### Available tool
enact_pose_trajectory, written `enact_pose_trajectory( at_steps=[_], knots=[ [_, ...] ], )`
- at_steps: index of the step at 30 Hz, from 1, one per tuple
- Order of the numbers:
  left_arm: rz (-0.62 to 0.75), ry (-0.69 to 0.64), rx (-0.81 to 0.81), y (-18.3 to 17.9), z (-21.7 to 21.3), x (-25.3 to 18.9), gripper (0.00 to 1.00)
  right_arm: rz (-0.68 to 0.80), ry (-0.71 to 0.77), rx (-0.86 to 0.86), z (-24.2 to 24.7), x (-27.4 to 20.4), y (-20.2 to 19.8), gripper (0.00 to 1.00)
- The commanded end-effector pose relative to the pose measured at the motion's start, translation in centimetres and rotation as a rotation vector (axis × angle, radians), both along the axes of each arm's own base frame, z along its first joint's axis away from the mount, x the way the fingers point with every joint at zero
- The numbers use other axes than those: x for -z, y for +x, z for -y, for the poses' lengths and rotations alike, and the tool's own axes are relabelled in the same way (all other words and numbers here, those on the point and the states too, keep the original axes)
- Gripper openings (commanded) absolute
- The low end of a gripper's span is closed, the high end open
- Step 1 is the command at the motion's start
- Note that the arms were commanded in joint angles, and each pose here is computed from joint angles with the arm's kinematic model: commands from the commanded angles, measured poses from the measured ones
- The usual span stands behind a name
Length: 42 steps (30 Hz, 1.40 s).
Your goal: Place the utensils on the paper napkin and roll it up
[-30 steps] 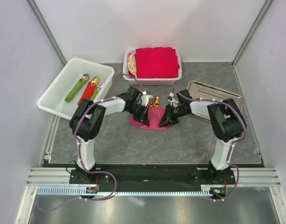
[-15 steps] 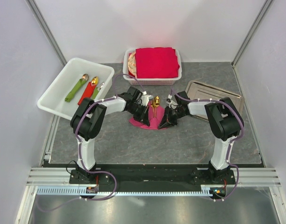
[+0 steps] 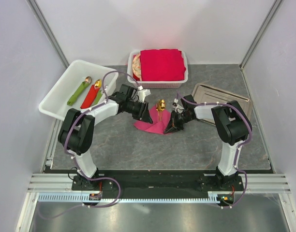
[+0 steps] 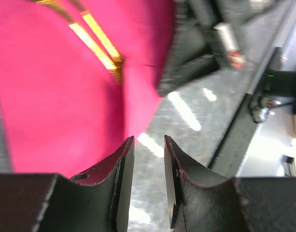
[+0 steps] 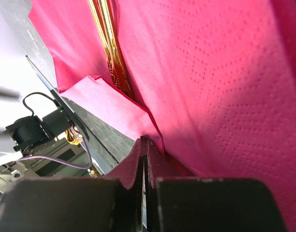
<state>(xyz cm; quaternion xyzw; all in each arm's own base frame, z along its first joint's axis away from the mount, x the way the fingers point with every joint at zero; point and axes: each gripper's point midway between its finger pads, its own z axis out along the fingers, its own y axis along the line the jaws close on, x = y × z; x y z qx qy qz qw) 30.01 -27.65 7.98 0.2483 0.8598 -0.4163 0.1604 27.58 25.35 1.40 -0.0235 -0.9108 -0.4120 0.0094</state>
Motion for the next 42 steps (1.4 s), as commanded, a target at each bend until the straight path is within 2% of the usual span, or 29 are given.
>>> enact_pose_trajectory(
  at_steps=[1,4,10,17,23,42],
  knots=[
    [-0.052,-0.102,0.05,-2.8,1.7,-2.1,0.38,-0.016,-0.055,0.017,0.9,1.5,-0.3,0.0],
    [-0.099,-0.108,0.062,-3.7,2.5,-1.2,0.37,-0.018,-0.056,0.018,0.9,1.6,-0.3,0.0],
    [-0.144,-0.099,0.025,-2.6,3.5,0.9,0.37,-0.016,-0.055,0.018,0.9,1.5,-0.2,0.0],
    [-0.196,-0.009,-0.036,-1.9,3.0,4.5,0.37,-0.019,-0.062,0.015,1.0,1.7,-0.2,0.0],
    [-0.256,0.091,-0.128,-2.0,0.6,7.3,0.36,-0.02,-0.077,0.013,1.3,2.0,-0.3,0.0],
    [-0.188,0.213,-0.225,-1.6,-3.5,6.5,0.37,-0.003,-0.101,-0.006,1.6,2.5,-0.2,0.0]
  ],
)
